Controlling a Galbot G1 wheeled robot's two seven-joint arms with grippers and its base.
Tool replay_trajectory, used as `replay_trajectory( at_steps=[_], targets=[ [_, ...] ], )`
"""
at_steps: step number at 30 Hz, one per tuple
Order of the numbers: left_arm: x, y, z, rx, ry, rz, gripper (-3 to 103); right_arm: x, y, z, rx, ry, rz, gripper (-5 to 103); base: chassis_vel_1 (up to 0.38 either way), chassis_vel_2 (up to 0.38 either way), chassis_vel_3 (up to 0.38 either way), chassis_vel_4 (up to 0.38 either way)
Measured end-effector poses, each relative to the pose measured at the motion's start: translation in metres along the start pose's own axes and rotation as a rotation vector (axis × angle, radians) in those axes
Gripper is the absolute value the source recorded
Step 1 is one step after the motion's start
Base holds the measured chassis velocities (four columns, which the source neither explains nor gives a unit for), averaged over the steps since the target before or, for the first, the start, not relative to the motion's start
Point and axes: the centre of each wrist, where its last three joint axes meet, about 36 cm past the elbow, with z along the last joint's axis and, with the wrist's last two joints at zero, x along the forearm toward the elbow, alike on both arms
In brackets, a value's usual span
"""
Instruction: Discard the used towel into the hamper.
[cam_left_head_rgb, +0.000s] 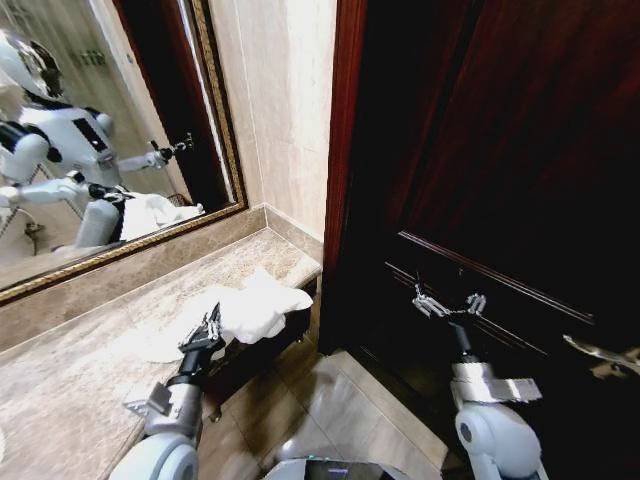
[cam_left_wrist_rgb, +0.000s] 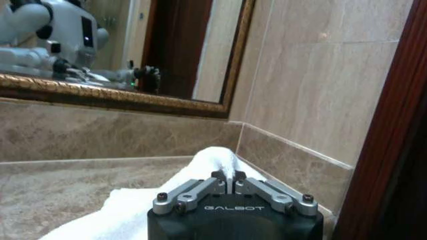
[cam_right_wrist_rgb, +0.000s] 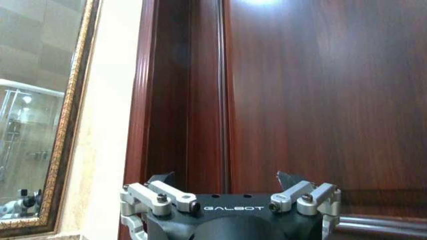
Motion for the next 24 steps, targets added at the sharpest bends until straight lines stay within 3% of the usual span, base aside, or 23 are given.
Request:
replay_trajectory(
  at_steps=[11, 19, 24],
  targets=[
    [-0.003, -0.006, 0.000, -0.031, -0.034, 0.051, 3, 0.004, 0.000, 0.000, 0.001, 0.016, -0.006, 100, 0.000, 0.000, 0.000, 0.000],
    [-0.005, 0.006, -0.003, -0.150, -0.010, 0.196, 3, 0.010, -0.001, 0.001, 0.009, 0.032, 0.005, 100, 0.052, -0.052, -0.062, 0.056],
    [-0.005, 0.003, -0.003, -0.139, -0.013, 0.204, 3, 0.011, -0.001, 0.001, 0.012, 0.036, 0.011, 100, 0.132, -0.123, -0.135, 0.119]
  ],
)
